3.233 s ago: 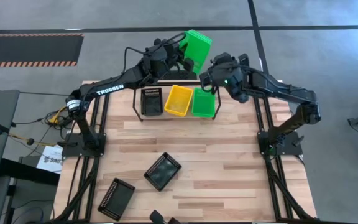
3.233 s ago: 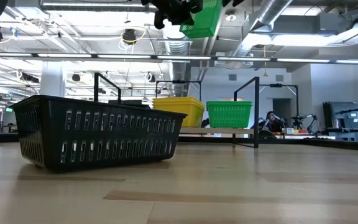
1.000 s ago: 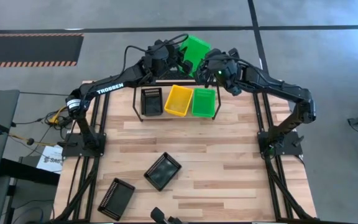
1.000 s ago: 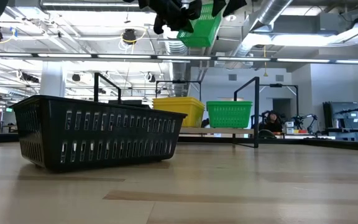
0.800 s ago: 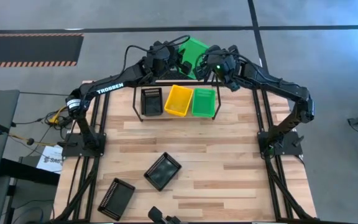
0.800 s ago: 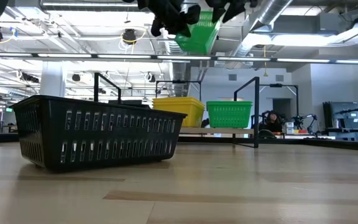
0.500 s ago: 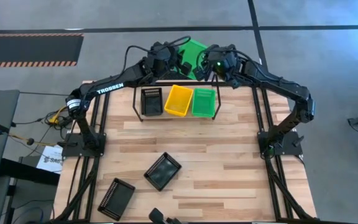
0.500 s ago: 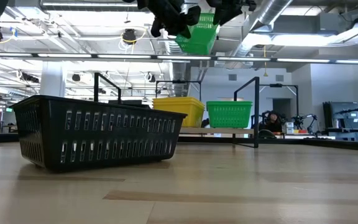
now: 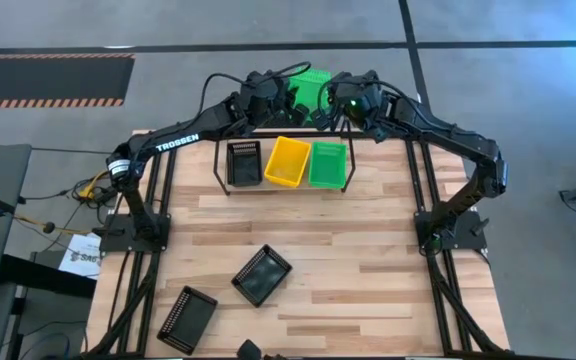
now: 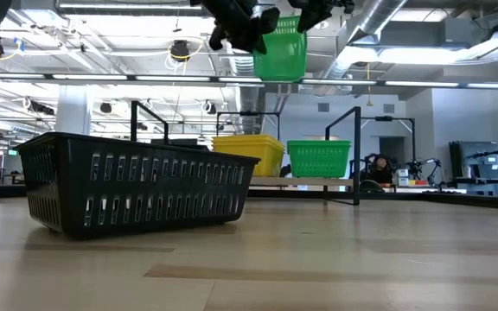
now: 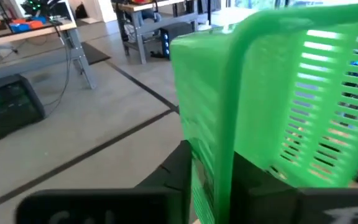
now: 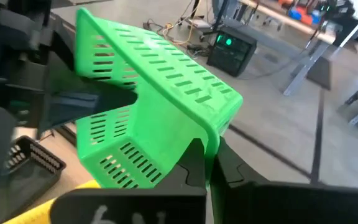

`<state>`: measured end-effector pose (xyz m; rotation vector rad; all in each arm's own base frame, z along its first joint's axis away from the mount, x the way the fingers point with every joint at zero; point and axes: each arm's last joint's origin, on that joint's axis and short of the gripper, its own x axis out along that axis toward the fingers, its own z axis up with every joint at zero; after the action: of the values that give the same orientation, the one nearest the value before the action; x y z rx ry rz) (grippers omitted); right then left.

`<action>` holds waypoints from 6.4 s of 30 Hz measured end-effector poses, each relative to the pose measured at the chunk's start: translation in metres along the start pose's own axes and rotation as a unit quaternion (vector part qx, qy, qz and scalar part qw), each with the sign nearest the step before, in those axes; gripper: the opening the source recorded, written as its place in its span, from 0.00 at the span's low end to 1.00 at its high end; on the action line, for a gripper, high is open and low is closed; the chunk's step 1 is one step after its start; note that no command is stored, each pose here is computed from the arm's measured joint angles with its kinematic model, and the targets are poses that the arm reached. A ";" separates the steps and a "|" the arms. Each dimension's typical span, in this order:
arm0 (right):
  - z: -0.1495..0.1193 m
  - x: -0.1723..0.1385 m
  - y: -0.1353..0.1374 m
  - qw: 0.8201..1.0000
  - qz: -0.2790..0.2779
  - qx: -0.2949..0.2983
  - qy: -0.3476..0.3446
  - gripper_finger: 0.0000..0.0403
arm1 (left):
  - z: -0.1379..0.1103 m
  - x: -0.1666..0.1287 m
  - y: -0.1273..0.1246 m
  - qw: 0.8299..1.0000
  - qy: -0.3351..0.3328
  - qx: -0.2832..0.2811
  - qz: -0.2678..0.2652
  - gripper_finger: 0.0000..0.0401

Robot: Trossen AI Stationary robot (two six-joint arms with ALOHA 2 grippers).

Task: Stack baskets on shelf by color
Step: Stack the green bin on top of the green bin on the shelf

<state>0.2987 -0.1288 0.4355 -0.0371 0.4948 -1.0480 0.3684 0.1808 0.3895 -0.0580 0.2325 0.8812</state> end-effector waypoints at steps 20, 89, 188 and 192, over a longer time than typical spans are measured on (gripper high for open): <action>0.011 -0.006 0.005 0.997 0.063 -0.011 -0.053 0.01 | 0.039 -0.051 -0.011 0.992 0.047 0.051 0.107 0.28; -0.071 -0.006 0.020 0.931 0.162 0.258 0.203 0.00 | -0.061 -0.124 -0.031 0.847 0.384 0.353 0.103 0.69; -0.150 0.047 0.004 0.894 0.070 0.256 0.362 0.00 | -0.056 -0.121 -0.037 0.884 0.355 0.300 0.059 0.69; -0.147 0.054 -0.004 0.899 0.073 0.262 0.344 0.00 | -0.056 -0.121 -0.037 0.884 0.355 0.300 0.059 0.69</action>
<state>0.2573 -0.1457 0.2858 0.8668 0.8180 -1.0005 0.3135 0.0575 0.3607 0.2193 1.2015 0.8454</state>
